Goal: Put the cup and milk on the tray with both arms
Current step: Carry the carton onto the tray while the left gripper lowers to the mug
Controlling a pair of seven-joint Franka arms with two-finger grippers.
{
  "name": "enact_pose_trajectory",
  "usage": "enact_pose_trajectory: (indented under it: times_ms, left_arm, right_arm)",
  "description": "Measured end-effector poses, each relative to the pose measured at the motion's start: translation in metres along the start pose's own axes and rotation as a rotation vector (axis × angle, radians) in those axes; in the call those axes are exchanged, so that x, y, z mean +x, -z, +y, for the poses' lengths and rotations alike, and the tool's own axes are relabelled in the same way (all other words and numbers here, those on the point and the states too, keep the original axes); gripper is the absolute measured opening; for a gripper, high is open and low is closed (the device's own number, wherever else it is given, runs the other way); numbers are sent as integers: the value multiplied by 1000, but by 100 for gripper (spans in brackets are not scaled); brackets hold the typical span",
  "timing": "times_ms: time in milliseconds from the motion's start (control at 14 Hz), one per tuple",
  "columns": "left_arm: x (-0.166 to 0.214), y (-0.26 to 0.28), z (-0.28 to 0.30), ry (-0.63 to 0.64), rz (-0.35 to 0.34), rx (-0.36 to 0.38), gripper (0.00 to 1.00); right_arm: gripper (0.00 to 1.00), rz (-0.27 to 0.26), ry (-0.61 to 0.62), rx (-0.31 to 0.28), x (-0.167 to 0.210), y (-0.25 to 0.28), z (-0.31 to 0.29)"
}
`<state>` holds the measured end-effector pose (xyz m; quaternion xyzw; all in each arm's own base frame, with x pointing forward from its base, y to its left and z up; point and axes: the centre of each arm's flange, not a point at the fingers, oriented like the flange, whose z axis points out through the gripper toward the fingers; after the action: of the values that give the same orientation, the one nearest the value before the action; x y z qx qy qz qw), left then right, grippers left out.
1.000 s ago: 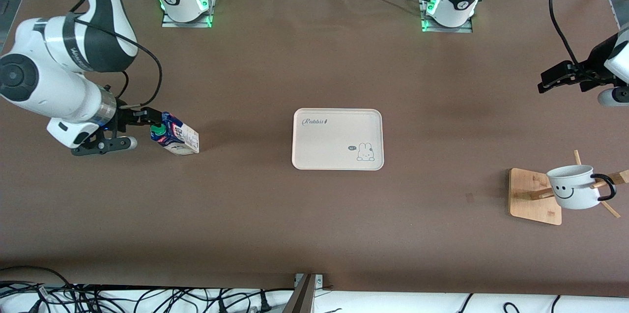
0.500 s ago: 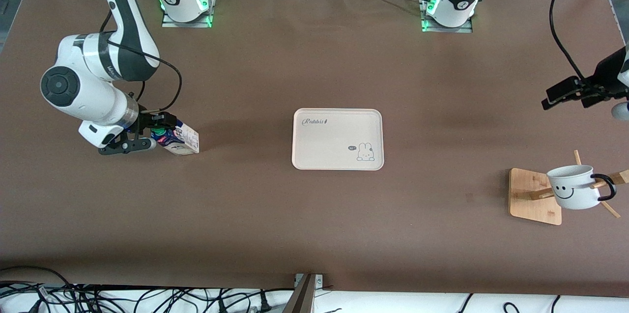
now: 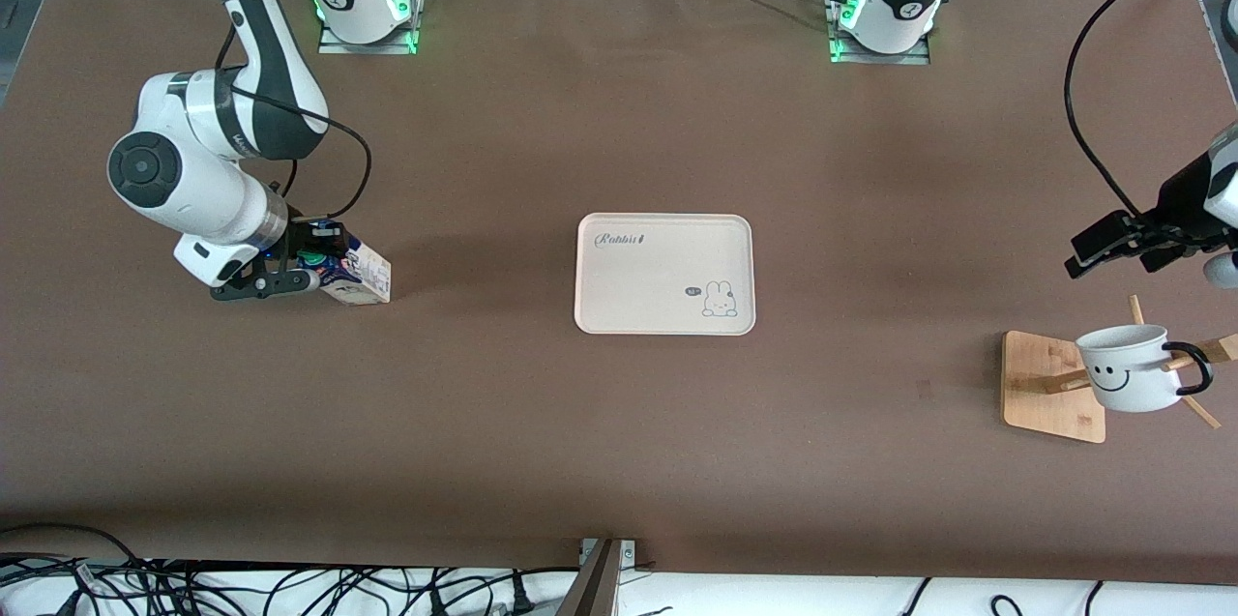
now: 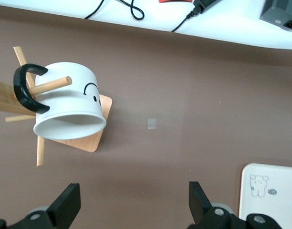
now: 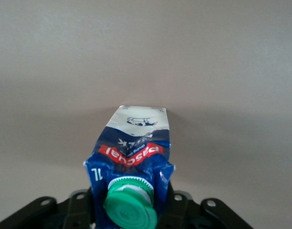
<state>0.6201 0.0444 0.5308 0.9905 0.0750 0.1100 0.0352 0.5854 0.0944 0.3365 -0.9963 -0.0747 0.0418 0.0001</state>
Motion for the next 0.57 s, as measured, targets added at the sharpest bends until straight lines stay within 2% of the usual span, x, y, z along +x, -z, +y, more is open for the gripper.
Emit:
enact_pose_trajectory:
  times_ms: [286,571]
  left_arm:
    - [-34,-39,-9,46,133,-4,100]
    - [-56,-55,-24,77,343,-4,100]
  right_arm:
    - [42,22,-10,35,10,44,-47]
    - [42,52,-49,129,15,92,-154]
